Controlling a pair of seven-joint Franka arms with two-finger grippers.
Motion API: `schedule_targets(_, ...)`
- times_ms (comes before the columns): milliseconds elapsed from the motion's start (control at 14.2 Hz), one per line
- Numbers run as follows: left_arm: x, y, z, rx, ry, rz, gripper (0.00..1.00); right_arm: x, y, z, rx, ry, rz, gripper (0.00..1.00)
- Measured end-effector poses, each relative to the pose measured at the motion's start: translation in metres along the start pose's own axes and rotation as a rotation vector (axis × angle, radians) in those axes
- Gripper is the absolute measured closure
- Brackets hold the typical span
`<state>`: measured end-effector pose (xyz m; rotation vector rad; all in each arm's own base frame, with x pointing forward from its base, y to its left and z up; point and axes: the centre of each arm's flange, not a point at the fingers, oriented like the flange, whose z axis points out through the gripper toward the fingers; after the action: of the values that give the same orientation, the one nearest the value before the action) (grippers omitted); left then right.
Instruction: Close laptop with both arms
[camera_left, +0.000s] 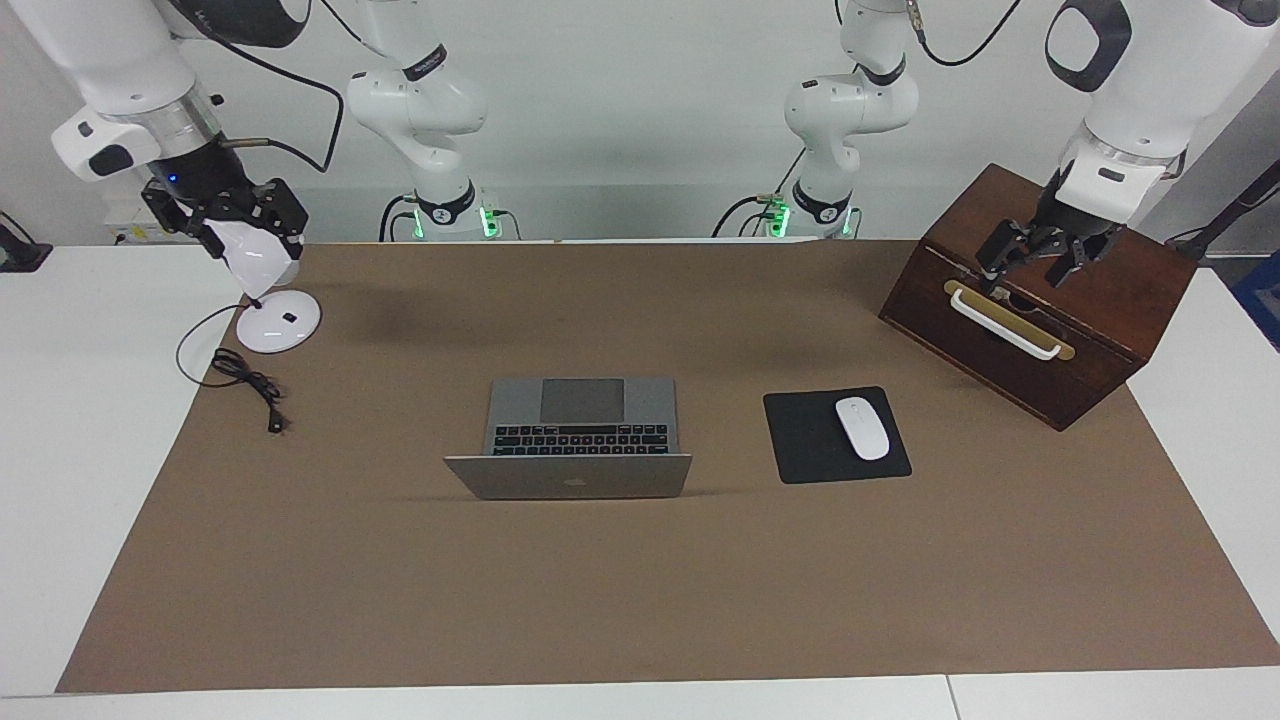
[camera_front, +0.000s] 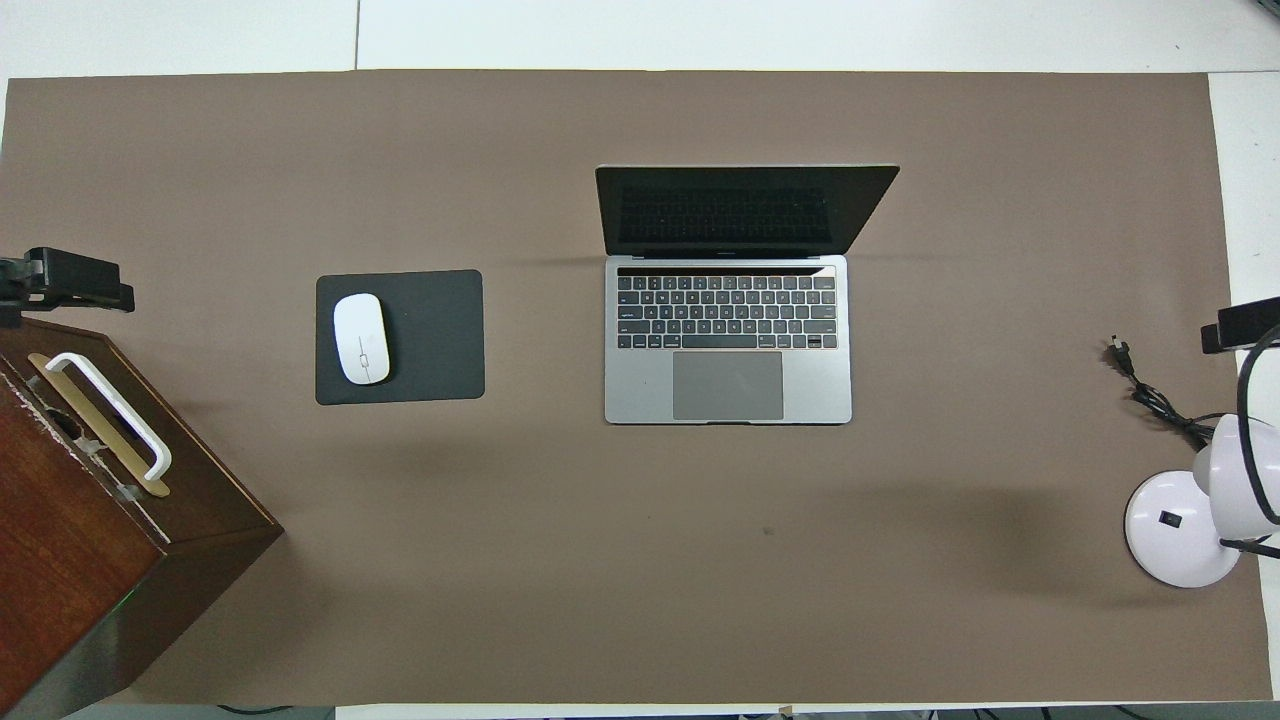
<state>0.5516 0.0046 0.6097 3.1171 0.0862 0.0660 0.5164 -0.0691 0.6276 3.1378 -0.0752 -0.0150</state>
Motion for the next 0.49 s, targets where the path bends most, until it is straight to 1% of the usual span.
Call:
schedule_targets(282,0.0003,0.0000,0.0012,0.000,0.001,0.000,0.00,0.0000,0.0000,-0.0004,0.000,0.002,0.000,0.00)
schedule_targets(493,0.0004,0.0000,0.0012,0.000,0.002,0.000,0.00,0.0027,0.0002,-0.0027,-0.002,0.028,0.000,0.00)
